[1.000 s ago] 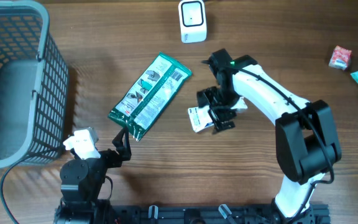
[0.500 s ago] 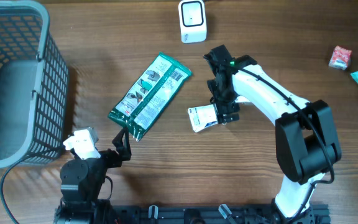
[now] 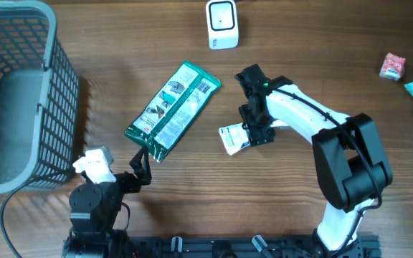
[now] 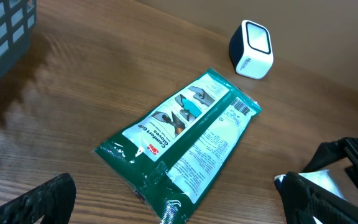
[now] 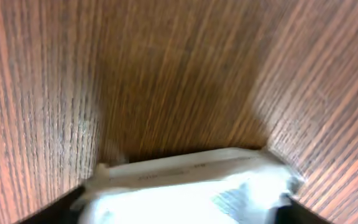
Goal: Scan the item barcode
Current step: 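Lift the white tissue pack and rotate it with the right gripper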
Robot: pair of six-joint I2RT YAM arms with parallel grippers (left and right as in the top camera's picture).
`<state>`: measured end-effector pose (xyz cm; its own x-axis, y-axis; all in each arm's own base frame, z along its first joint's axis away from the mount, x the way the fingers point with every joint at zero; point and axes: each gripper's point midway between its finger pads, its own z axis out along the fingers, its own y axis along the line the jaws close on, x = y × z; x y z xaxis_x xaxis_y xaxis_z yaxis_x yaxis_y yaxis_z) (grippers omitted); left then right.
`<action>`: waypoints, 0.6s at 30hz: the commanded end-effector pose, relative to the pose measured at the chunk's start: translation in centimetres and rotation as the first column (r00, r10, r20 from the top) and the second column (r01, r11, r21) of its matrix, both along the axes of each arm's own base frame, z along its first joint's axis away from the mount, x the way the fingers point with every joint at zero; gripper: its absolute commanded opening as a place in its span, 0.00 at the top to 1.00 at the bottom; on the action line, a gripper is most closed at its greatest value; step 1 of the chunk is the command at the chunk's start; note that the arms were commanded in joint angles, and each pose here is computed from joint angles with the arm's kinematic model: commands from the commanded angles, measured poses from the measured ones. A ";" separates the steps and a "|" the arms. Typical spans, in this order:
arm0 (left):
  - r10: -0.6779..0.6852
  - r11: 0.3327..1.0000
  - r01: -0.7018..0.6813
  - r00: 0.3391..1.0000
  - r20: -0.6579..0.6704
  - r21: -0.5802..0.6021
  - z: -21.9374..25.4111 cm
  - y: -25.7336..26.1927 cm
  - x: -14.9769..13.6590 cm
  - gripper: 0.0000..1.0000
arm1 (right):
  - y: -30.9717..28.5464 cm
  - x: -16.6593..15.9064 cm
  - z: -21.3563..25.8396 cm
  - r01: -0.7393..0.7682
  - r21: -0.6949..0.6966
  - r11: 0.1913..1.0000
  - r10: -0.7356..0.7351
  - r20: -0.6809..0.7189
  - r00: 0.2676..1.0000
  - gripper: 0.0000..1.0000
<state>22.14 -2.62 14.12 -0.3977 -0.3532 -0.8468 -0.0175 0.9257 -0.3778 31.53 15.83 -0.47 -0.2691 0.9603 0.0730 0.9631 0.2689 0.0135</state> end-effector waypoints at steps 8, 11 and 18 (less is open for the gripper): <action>0.021 1.000 -0.021 1.000 0.001 -0.003 -0.1 0.3 0.1 0.00 | -0.2 1.3 -0.1 -0.476 -0.048 0.878 0.478 0.073 0.875 0.58; 0.020 1.000 -0.020 1.000 0.001 -0.003 -0.1 0.3 0.1 0.00 | 1.5 3.1 3.5 -0.652 -0.034 0.757 0.646 0.191 0.739 0.56; 0.021 1.000 -0.021 1.000 0.001 -0.003 -0.1 0.3 0.1 0.00 | 6.4 1.9 13.8 -0.944 -0.108 0.312 0.817 0.537 0.208 0.52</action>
